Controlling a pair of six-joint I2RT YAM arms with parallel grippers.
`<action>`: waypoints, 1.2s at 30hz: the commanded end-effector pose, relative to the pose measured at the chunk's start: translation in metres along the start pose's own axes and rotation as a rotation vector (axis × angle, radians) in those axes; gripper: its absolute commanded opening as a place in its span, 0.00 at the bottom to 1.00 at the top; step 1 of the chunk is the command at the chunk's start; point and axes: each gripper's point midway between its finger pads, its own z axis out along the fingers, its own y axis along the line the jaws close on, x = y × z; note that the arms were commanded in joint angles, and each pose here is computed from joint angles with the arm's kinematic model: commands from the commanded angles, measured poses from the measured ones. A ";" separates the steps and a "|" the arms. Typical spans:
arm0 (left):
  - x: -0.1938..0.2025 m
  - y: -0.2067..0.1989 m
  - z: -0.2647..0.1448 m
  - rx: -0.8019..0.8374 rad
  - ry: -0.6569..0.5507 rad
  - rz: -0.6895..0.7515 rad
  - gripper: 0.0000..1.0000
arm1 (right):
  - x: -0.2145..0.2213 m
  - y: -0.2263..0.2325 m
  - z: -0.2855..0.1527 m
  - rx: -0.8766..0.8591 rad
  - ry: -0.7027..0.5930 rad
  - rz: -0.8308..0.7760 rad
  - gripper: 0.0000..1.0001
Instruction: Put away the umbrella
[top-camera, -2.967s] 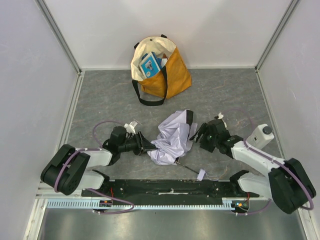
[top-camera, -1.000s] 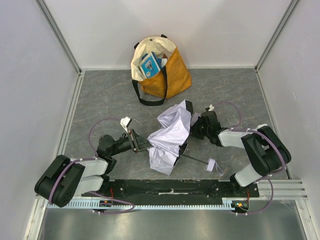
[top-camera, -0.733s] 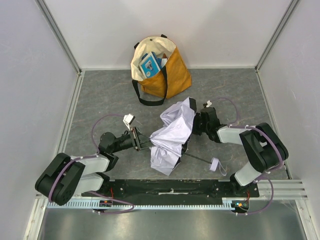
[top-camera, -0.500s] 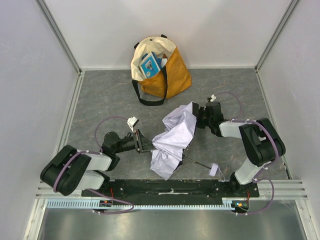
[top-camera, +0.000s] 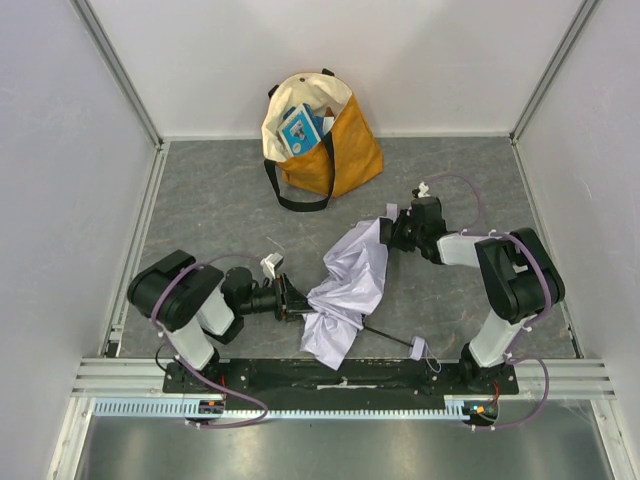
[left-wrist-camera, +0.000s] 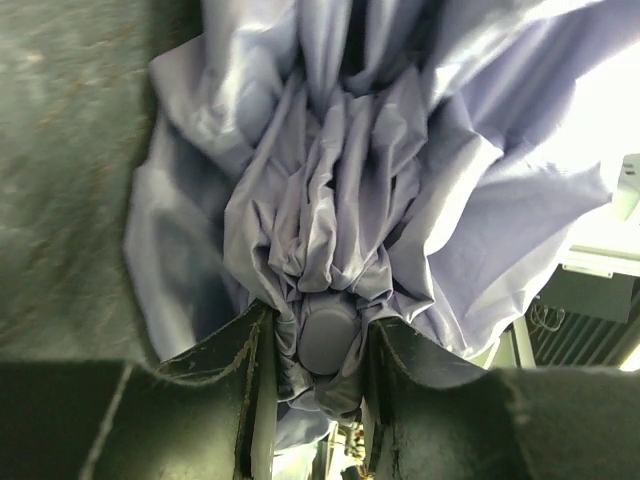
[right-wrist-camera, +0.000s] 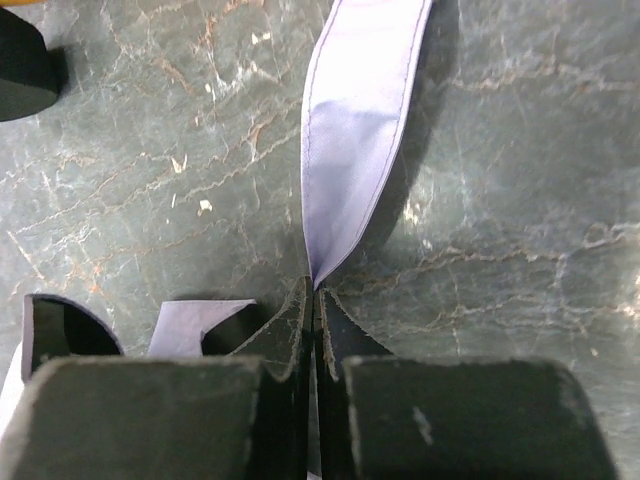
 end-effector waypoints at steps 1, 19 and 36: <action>-0.007 -0.026 0.000 0.149 -0.045 0.198 0.02 | -0.038 -0.011 0.005 0.092 -0.079 -0.100 0.03; -0.015 0.016 0.008 0.047 -0.017 0.003 0.02 | -0.120 0.018 -0.148 0.522 -0.249 -0.350 0.68; -0.032 0.009 0.015 -0.007 -0.060 -0.079 0.02 | 0.141 0.186 -0.149 -0.274 0.172 -1.133 0.49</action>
